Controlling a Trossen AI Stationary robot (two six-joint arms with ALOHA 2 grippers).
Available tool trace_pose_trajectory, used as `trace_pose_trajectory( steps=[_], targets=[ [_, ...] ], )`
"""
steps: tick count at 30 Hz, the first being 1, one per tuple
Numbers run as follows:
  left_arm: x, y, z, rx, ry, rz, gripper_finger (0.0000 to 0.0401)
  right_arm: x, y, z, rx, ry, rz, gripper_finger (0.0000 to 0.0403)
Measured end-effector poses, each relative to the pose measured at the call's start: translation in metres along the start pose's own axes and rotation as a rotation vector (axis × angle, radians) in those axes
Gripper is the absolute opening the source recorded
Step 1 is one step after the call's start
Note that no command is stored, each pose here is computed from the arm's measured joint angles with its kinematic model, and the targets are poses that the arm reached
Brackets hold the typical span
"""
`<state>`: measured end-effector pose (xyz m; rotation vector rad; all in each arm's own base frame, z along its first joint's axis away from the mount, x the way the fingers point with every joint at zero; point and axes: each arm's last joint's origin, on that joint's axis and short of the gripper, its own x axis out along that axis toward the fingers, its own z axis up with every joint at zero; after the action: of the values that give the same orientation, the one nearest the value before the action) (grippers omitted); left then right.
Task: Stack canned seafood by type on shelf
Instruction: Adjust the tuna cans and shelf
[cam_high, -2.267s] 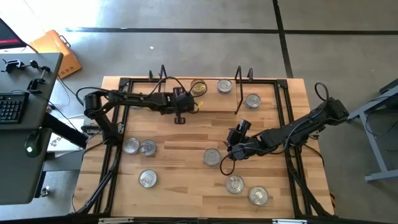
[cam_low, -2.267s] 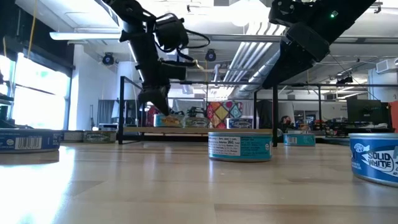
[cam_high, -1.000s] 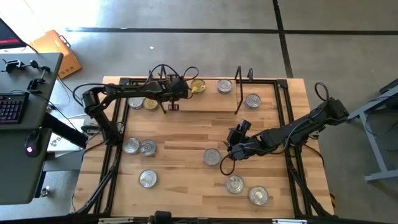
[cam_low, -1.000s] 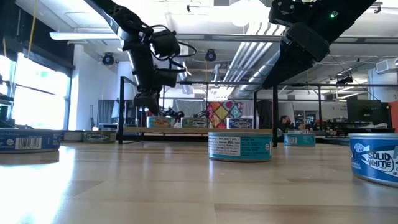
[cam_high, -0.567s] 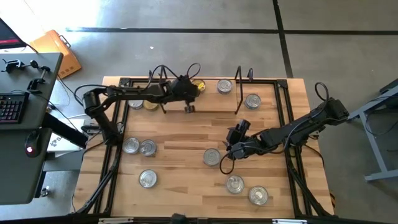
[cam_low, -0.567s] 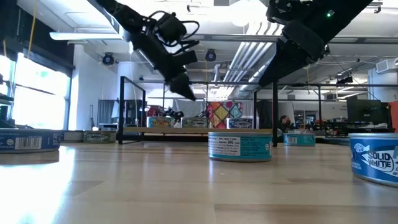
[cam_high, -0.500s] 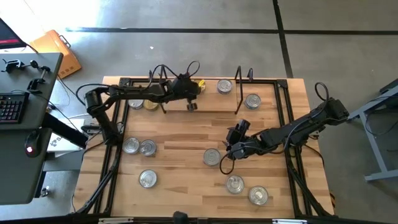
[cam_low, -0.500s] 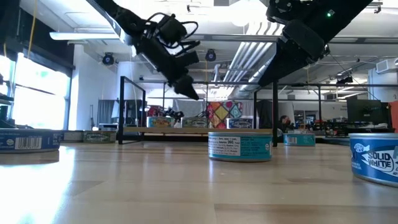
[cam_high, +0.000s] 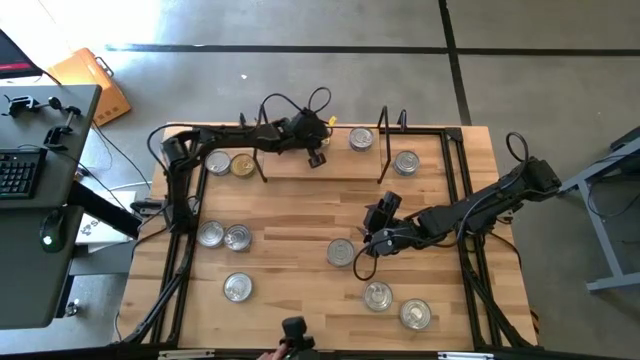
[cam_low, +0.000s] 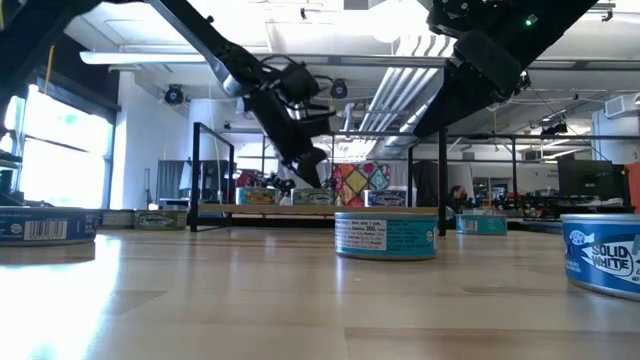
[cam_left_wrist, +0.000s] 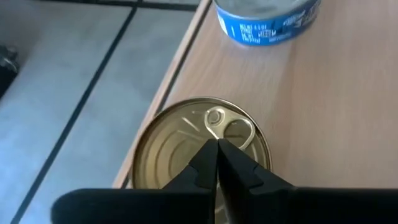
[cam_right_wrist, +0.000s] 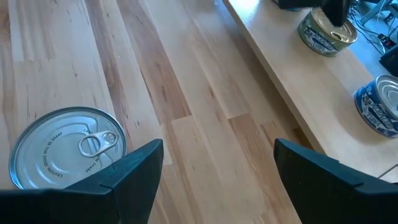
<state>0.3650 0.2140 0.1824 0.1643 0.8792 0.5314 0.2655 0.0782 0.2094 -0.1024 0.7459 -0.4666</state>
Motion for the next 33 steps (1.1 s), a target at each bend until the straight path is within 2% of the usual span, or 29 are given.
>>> trace_pose_trajectory(
  steps=[4,10,16,20,23,33],
  targets=[
    [0.008,0.0,0.003,0.031,0.017,-0.006,0.0001,0.0,0.0,0.0,0.0,0.001,0.002,0.0298],
    [0.003,-0.007,0.01,0.153,-0.025,-0.062,0.0001,0.0,0.0,0.0,-0.001,0.001,0.002,0.0298],
    [-0.019,-0.004,0.024,0.135,-0.086,-0.046,0.0001,0.0,0.0,0.0,-0.001,0.001,0.002,0.0298],
    [-0.021,-0.009,0.023,0.127,-0.105,-0.158,0.0001,0.0,0.0,0.0,0.005,0.001,0.002,0.0298],
    [-0.018,-0.017,0.018,0.171,-0.101,-0.234,0.0001,0.0,0.0,0.0,0.008,0.001,0.002,0.0298],
    [-0.012,-0.023,-0.001,0.232,-0.006,-0.159,0.0001,0.0,0.0,0.0,0.007,0.001,0.002,0.0298]
  ],
)
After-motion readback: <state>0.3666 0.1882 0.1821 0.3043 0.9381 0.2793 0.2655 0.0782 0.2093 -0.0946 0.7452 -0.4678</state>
